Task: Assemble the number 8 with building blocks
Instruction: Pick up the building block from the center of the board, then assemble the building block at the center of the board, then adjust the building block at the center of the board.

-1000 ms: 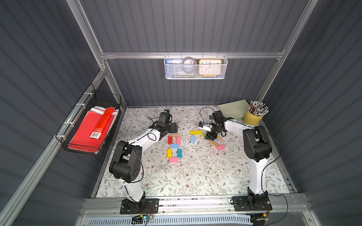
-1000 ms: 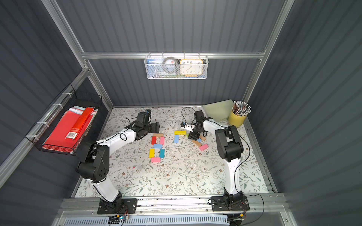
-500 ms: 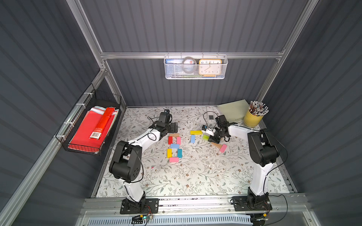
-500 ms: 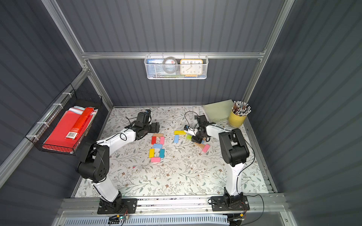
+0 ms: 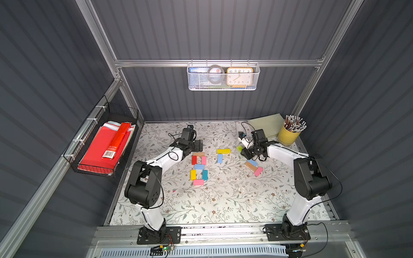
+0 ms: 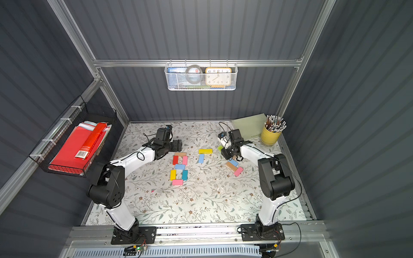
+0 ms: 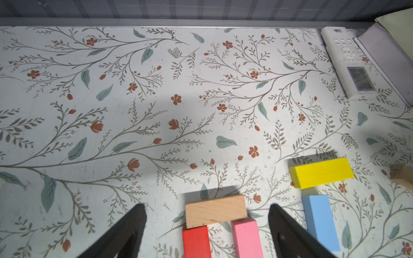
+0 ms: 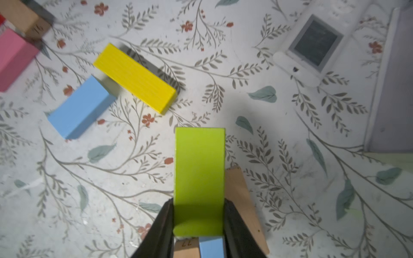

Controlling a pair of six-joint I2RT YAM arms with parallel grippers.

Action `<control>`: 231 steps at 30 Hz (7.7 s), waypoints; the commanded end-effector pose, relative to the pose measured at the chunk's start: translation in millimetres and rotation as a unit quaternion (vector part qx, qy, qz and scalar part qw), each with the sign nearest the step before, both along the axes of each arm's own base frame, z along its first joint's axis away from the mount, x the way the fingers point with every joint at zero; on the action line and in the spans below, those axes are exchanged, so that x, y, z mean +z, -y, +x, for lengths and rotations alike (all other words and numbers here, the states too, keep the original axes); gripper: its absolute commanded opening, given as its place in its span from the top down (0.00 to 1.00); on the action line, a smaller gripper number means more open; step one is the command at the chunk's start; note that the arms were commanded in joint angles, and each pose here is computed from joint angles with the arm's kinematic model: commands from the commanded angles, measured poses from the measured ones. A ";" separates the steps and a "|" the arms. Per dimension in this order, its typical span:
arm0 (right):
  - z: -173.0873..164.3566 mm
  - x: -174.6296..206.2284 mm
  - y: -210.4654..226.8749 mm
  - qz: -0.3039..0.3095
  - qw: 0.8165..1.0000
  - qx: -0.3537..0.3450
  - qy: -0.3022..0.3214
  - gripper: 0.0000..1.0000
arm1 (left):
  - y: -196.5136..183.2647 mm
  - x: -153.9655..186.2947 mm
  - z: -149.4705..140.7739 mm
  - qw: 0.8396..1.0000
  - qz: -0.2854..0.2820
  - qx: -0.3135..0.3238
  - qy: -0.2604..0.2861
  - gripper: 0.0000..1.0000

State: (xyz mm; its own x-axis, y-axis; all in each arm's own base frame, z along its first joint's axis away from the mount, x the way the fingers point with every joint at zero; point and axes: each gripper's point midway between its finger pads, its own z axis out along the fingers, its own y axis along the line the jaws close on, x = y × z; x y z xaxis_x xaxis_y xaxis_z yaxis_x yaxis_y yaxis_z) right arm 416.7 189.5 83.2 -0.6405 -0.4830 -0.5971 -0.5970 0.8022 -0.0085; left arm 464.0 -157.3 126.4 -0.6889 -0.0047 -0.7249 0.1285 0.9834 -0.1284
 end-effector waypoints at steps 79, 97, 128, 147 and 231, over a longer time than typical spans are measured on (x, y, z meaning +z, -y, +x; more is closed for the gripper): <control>-10.6 -74.8 -65.8 0.010 0.963 -0.246 -0.112 0.59 | -4.1 18.9 -4.7 1.000 -0.009 0.002 0.021 0.07; -13.4 17.7 -94.0 0.068 0.967 -0.238 -0.057 0.45 | -8.1 25.0 -4.2 0.999 -0.009 0.015 0.030 0.06; -23.9 -68.2 -133.3 0.018 0.963 -0.246 -0.109 0.54 | -40.3 41.7 -2.1 0.996 -0.025 0.071 0.048 0.04; -19.8 -74.2 -137.2 0.020 0.965 -0.239 -0.107 0.54 | -39.9 40.9 -2.2 0.996 -0.023 0.069 0.047 0.04; 42.6 -54.8 -118.1 -0.101 0.970 -0.218 -0.025 0.18 | -34.3 55.5 -3.0 0.996 -0.035 0.050 0.072 0.03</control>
